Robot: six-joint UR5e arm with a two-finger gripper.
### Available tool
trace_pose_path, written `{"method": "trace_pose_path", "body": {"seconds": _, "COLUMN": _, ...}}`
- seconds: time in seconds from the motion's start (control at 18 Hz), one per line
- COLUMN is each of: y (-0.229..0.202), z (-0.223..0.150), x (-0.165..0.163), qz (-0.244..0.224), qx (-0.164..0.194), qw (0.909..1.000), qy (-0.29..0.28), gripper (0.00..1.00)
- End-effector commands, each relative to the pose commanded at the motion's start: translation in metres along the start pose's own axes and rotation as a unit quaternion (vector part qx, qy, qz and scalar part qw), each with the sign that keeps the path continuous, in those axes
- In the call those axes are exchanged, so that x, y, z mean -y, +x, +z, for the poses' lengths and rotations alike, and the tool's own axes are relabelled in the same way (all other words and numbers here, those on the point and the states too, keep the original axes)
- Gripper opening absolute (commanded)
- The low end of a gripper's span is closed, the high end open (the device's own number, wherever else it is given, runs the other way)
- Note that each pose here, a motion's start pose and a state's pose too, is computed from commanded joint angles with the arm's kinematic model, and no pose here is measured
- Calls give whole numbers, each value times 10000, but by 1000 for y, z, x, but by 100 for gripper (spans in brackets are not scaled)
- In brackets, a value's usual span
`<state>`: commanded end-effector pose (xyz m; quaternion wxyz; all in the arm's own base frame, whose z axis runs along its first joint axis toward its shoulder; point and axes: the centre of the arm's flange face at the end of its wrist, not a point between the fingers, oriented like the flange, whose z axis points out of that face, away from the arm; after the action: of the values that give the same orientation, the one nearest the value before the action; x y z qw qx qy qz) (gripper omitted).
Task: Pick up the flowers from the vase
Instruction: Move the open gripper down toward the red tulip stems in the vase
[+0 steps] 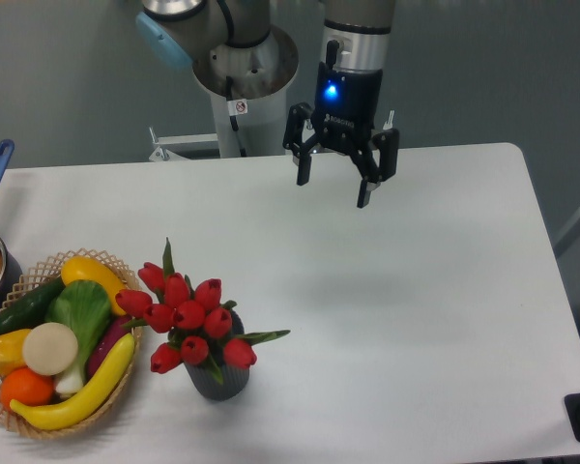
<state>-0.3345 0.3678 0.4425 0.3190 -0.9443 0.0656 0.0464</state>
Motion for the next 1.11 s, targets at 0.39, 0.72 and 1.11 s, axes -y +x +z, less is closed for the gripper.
{"method": "trace_pose_path", "body": {"seconds": 0.39, "y": 4, "z": 44, "x": 11, "qz": -102, "qx": -643, "qw": 9961, "qy": 592, "gripper": 100}}
{"method": "trace_pose_path", "body": {"seconds": 0.72, "y": 2, "z": 85, "x": 19, "qz": 99, "qx": -836, "qw": 9927, "qy": 865, "gripper": 100}}
{"method": "trace_pose_path", "body": {"seconds": 1.11, "y": 4, "z": 123, "x": 39, "qz": 239, "qx": -1190, "qw": 9878, "qy": 978, "gripper": 100}}
